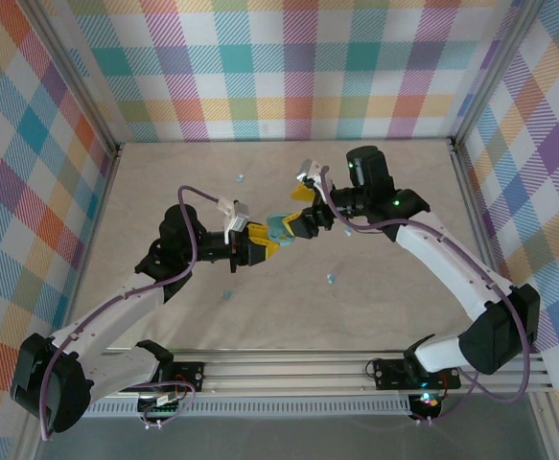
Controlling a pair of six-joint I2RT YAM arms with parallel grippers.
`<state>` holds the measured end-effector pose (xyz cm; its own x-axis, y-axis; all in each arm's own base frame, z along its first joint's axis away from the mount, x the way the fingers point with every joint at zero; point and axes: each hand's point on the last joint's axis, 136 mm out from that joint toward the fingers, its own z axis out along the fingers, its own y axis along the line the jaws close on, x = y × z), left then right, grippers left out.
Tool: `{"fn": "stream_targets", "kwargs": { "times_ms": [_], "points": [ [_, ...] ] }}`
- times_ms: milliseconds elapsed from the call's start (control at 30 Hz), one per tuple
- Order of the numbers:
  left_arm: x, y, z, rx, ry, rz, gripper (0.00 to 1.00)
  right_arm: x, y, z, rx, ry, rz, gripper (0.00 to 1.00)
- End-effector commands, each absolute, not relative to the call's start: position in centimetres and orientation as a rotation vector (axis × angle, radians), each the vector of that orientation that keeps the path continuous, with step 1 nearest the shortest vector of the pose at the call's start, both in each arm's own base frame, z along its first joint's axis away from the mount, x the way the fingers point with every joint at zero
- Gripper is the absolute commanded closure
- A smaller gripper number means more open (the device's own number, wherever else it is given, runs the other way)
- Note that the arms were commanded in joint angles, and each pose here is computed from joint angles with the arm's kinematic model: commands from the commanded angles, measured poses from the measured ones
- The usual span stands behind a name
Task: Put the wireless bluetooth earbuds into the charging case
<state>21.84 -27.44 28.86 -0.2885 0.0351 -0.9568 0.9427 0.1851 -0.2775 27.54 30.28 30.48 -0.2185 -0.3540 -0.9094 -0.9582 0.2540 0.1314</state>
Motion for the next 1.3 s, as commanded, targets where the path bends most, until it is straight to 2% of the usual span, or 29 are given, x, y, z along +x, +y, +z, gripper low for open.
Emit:
{"fn": "stream_targets", "kwargs": {
  "times_ms": [0, 433, 733, 967, 1167, 1267],
  "points": [
    [21.8, -27.3, 30.0, 0.969, 1.499, -1.213, 0.88, 28.2, 30.2, 31.3, -1.166, 1.750, 0.954, 0.21],
    [23.9, -26.6, 28.2, 0.867, 1.608, -1.117, 0.88, 26.9, 29.6, 32.3, -1.060, 1.832, 1.044, 0.20],
    [24.7, -26.1, 27.3, 0.824, 1.646, -1.059, 0.88, 27.4, 27.4, 31.8, -0.789, 2.071, 1.001, 0.20],
    [24.9, -25.9, 27.0, 0.811, 1.658, -1.038, 0.88, 25.9, 25.2, 31.2, -0.610, 2.226, 0.986, 0.22],
    [24.9, -25.7, 27.0, 0.810, 1.663, -1.021, 0.88, 25.0, 22.8, 29.2, -0.409, 2.375, 0.918, 0.24],
    [25.0, -25.8, 26.9, 0.813, 1.662, -1.022, 0.88, 25.2, 20.2, 25.9, -0.208, 2.535, 0.793, 0.27]
  ]
}}
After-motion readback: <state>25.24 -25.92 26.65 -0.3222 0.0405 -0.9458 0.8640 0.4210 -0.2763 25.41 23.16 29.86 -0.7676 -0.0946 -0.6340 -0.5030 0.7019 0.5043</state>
